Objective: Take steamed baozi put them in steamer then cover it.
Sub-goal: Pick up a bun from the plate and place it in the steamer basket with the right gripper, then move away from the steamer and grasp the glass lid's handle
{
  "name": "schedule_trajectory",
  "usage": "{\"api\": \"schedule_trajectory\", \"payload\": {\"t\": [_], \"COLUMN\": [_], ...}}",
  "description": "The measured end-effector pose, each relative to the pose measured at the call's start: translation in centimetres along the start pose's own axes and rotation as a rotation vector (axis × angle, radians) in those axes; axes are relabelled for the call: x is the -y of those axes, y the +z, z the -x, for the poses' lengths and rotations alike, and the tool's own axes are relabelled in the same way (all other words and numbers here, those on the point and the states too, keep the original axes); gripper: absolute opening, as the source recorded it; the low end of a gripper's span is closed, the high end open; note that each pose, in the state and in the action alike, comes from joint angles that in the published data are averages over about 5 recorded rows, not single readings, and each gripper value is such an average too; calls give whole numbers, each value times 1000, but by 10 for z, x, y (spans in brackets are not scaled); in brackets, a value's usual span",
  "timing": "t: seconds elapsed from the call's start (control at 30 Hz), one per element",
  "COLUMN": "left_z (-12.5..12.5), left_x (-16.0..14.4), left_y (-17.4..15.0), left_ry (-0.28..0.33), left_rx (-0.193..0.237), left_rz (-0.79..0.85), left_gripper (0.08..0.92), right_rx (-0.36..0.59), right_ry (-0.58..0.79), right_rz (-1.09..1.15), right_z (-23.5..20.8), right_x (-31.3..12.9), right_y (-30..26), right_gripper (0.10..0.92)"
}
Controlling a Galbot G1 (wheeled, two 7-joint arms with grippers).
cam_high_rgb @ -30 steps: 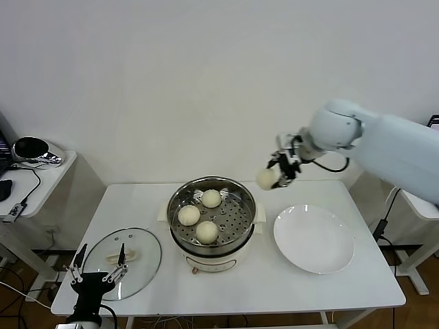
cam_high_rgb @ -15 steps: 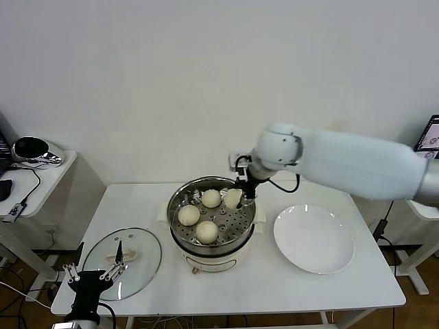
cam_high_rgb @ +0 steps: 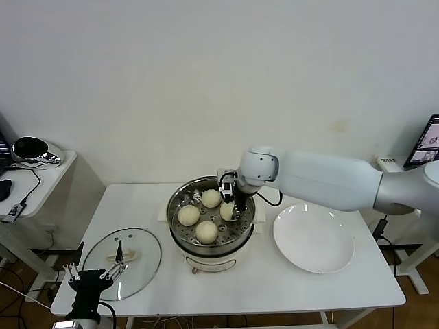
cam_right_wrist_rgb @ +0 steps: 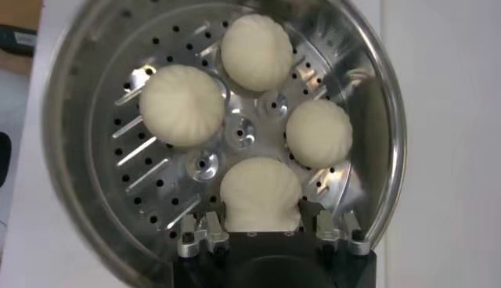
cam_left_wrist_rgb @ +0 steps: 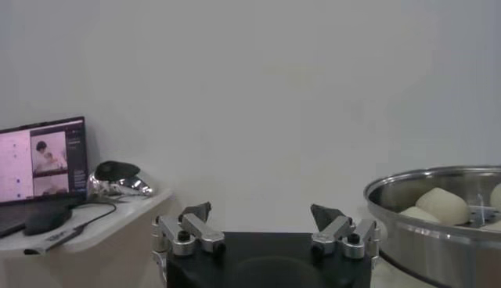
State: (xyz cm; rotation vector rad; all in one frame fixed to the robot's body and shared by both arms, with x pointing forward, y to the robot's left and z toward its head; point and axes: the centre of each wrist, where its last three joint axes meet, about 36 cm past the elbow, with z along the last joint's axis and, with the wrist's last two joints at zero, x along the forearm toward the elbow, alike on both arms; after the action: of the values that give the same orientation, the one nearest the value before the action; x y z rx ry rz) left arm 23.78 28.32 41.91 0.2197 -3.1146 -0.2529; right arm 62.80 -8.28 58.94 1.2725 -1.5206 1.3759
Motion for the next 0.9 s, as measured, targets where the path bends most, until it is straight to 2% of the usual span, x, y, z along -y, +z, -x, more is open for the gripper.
{"api": "schedule_trajectory", "payload": {"t": [0.1,0.27,0.37,0.67,0.9], "left_z": [0,0,1,2,3], "left_x": [0,1,1,1,0], "left_y": [0,1,2,6,10], "left_ry": [-1,-2,-3,-1,1], "left_rx": [0,-3,-4,-10,-18], "left_rz": [-1,-3,-3,-2,2], "left_gripper": [823,823,823,823,823], "right_rx": [1,5,13,87,267], "right_ry": [-2,12,28,120,251], "right_rz": [5,8,7,29,97], "right_z": [4,2,-7,-55,-68], "right_x": [-1,0,2,-1,-38], "right_y": [-1,-1,0,24,74], "right_gripper": [634,771,814,823,823]}}
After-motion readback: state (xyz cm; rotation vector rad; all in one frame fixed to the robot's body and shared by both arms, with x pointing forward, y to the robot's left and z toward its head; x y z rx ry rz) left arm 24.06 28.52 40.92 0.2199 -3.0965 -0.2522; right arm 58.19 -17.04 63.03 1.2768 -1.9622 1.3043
